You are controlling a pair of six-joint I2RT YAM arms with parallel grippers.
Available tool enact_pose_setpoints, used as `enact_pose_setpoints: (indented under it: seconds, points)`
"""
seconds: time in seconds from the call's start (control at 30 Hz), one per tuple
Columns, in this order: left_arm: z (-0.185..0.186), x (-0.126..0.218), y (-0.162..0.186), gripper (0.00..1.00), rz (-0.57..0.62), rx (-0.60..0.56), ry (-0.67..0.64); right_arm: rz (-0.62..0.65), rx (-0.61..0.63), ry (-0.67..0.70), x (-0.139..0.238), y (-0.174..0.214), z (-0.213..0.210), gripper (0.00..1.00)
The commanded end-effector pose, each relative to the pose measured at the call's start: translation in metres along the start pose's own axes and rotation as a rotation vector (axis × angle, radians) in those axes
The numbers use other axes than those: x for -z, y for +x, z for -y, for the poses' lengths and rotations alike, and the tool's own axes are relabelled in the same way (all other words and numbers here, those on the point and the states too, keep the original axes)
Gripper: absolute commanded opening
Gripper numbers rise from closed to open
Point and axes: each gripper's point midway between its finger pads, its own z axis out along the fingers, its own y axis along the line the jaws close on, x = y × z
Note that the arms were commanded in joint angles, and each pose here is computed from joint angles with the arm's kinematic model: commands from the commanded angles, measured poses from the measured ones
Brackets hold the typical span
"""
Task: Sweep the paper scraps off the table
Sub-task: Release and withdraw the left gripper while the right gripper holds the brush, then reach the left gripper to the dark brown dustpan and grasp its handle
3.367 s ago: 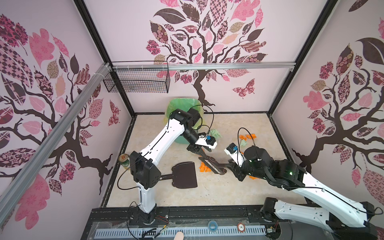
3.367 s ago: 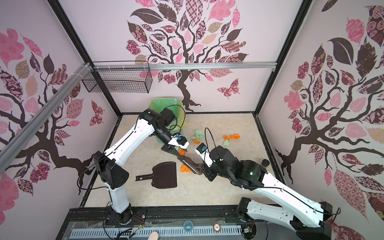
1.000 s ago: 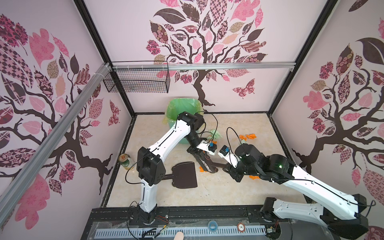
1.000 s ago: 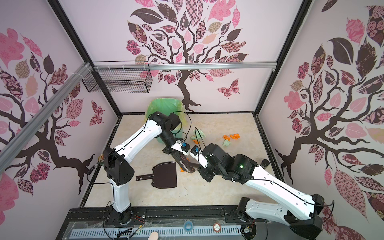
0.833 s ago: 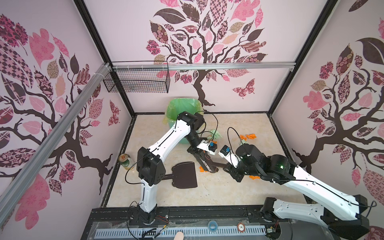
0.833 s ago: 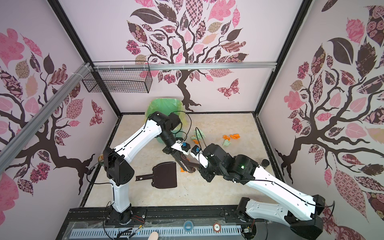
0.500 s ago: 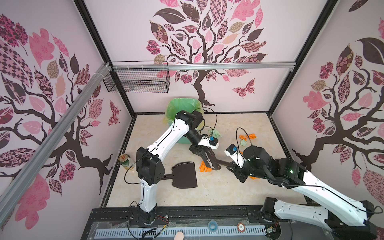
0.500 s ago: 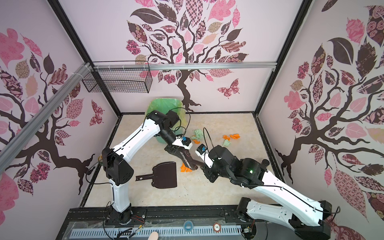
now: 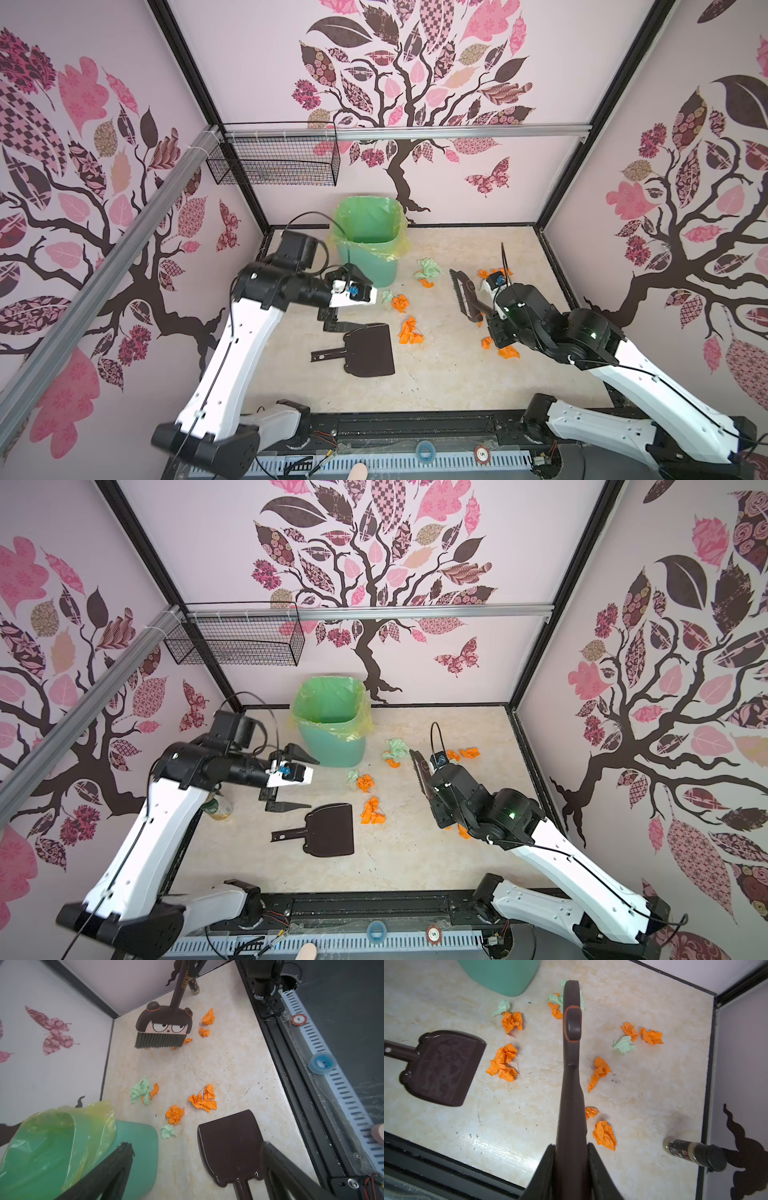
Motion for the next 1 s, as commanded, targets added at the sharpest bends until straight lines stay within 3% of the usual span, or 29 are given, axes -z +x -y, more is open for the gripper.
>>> enact_pose_setpoints:
  seconds: [0.0, 0.07, 0.13, 0.3, 0.43, 0.6, 0.77, 0.87, 0.97]
  points:
    - [-0.02, 0.024, 0.022, 0.98, 0.015, 0.165, -0.208, 0.028, -0.035, 0.061, 0.003, -0.017, 0.008, 0.0]
    - [-0.013, 0.043, 0.023, 0.98, 0.059, 0.248, -0.259, 0.03, -0.027, 0.063, -0.003, -0.025, 0.004, 0.0]
    - [0.015, 0.039, 0.035, 0.98, -0.019, 0.237, -0.158, 0.031, -0.026, 0.057, -0.007, -0.033, 0.001, 0.0]
    - [0.062, 0.022, 0.109, 0.98, -0.281, 0.272, 0.087, 0.032, -0.025, 0.027, -0.016, -0.049, -0.003, 0.0]
    - [0.095, 0.019, 0.148, 0.97, -0.346, 0.253, 0.243, 0.029, -0.013, 0.008, -0.022, -0.053, -0.007, 0.0]
    - [0.107, -0.006, 0.221, 0.96, -0.505, 0.214, 0.287, 0.03, -0.021, -0.023, -0.029, -0.049, -0.012, 0.0]
    - [0.105, -0.027, 0.235, 0.64, -0.454, 0.306, 0.284, 0.022, -0.027, -0.032, -0.036, -0.039, -0.014, 0.0]
    - [0.099, -0.04, 0.249, 0.51, -0.469, 0.272, 0.184, 0.008, -0.022, -0.033, -0.04, -0.035, -0.014, 0.0]
    - [0.106, -0.053, 0.255, 0.29, -0.494, 0.229, 0.16, 0.005, -0.017, -0.03, -0.041, -0.036, -0.012, 0.0]
